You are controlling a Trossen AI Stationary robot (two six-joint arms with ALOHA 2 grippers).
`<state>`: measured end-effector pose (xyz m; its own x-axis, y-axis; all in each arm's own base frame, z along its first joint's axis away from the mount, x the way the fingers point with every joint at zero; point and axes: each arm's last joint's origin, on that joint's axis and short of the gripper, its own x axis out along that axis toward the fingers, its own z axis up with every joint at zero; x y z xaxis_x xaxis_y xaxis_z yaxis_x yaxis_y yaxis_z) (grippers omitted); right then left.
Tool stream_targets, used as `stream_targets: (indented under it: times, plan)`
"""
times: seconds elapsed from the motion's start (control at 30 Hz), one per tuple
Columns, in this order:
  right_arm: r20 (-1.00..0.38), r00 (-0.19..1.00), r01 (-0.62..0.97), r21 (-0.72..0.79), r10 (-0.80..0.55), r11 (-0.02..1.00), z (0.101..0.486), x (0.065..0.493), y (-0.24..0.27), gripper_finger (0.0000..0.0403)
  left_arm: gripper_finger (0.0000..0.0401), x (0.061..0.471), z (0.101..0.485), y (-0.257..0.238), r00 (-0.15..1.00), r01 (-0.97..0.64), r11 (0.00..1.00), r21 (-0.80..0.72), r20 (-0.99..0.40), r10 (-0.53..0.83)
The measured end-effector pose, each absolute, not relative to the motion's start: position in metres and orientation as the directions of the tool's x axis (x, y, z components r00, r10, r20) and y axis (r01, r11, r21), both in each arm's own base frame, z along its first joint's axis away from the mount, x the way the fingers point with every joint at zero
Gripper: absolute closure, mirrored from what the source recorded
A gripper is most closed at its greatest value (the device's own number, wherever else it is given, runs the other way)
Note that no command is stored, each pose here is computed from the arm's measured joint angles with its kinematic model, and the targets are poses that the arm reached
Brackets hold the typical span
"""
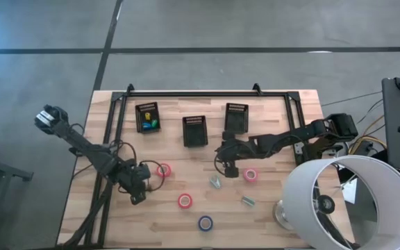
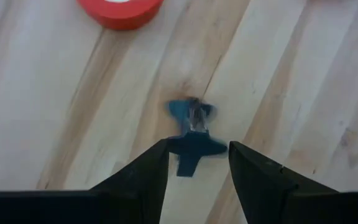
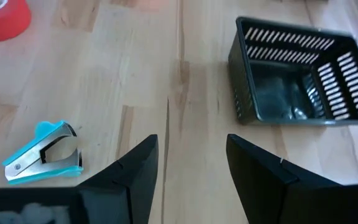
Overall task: Pick and place Stapler, Stapler remover, tape
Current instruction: Put the black staple remover into the middle black bin
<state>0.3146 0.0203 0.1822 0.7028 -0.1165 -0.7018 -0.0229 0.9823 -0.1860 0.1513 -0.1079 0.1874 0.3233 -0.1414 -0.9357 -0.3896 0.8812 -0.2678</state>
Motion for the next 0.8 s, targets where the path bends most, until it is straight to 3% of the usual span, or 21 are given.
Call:
stream_targets:
  times: [0.53,0.8]
  plan:
    - [-0.679,0.725,-0.078,-0.247,-0.115,0.966,0.192,0.32,0.021,0.0216,0.0229,0.156,0.168,-0.116,0.237,-0.401,0.897,-0.186,-0.967,-0.094]
    - [-0.679,0.725,-0.083,-0.252,-0.115,0.964,0.192,0.32,0.021,0.0216,0.0229,0.172,0.199,-0.129,0.347,-0.368,0.877,-0.308,-0.921,-0.177]
